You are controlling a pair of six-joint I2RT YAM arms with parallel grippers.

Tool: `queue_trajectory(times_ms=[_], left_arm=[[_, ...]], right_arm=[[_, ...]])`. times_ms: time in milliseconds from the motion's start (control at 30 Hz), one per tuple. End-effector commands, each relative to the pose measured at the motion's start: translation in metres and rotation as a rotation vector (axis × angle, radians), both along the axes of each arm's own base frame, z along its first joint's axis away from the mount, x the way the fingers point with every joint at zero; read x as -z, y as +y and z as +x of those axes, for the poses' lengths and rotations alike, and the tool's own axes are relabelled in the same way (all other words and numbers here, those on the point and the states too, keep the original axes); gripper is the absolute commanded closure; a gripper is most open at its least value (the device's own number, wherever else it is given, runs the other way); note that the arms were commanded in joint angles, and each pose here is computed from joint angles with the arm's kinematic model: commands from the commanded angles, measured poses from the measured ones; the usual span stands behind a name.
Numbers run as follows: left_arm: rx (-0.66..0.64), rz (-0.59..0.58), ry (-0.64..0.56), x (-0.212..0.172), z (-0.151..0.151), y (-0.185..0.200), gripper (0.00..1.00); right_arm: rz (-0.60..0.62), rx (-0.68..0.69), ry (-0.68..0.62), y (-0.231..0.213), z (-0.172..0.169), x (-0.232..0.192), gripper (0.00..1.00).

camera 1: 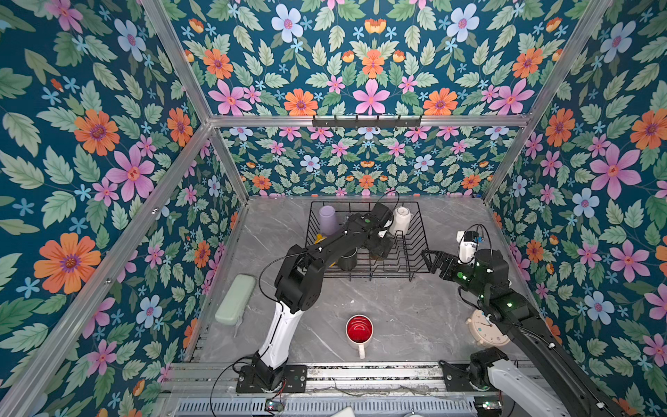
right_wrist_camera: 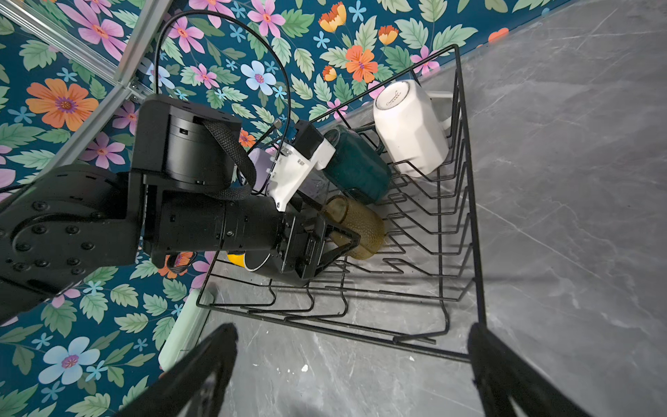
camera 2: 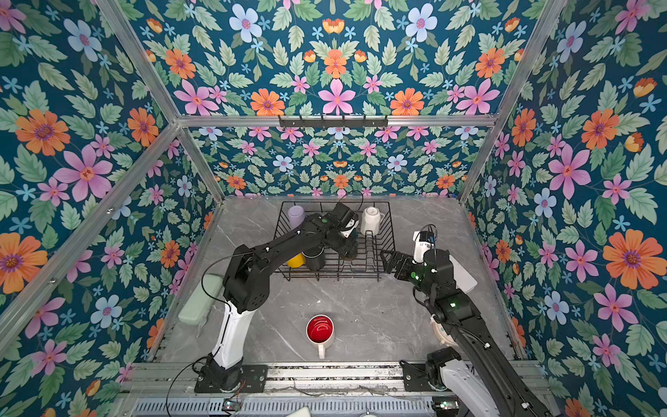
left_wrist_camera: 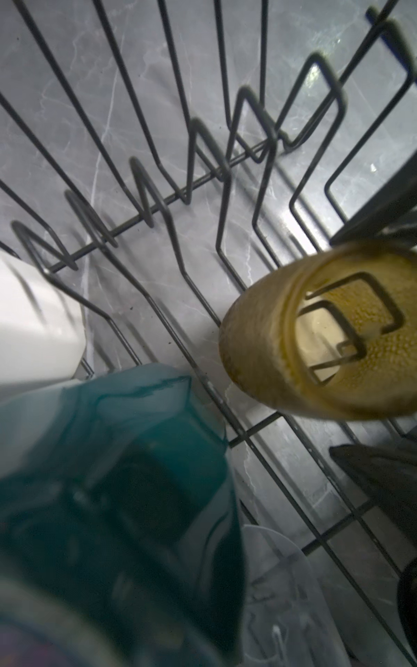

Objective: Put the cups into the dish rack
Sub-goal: 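Lower the olive cup upside down into the rack beside the black mug, then open and lift the left gripper while the right gripper reaches toward the red cup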

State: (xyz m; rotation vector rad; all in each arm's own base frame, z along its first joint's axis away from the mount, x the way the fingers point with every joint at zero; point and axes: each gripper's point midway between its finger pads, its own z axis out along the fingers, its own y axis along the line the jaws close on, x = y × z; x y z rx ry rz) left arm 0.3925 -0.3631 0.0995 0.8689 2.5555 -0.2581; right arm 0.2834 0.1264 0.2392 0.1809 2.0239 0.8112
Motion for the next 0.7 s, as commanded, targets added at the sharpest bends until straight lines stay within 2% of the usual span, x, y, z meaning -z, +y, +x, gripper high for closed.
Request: queue_trajectory(times_ms=[0,200,367,533,667], left_arm=[[-0.007,0.005,-0.008,-0.004,0.0,0.002,0.11],[-0.013,-0.054,-0.06,-0.027,0.006,-0.003,0.1],[-0.061,-0.185,-0.2,-0.075,0.016,0.003,0.08],[-0.213,-0.357,-0.4,-0.132,0.024,0.048,0.05],[-0.352,-0.482,-0.607,-0.18,0.013,0.098,0.01]], right_arm=[[0.004,-0.008,-0.024,0.001,0.001,-0.007,0.01],[-0.002,-0.013,-0.018,0.002,0.002,-0.008,0.01],[-0.032,-0.033,-0.002,0.003,0.0,-0.008,0.04],[-0.063,-0.121,0.083,0.016,-0.004,0.003,0.11],[-0.1,-0.182,0.124,0.031,-0.01,0.014,0.14]])
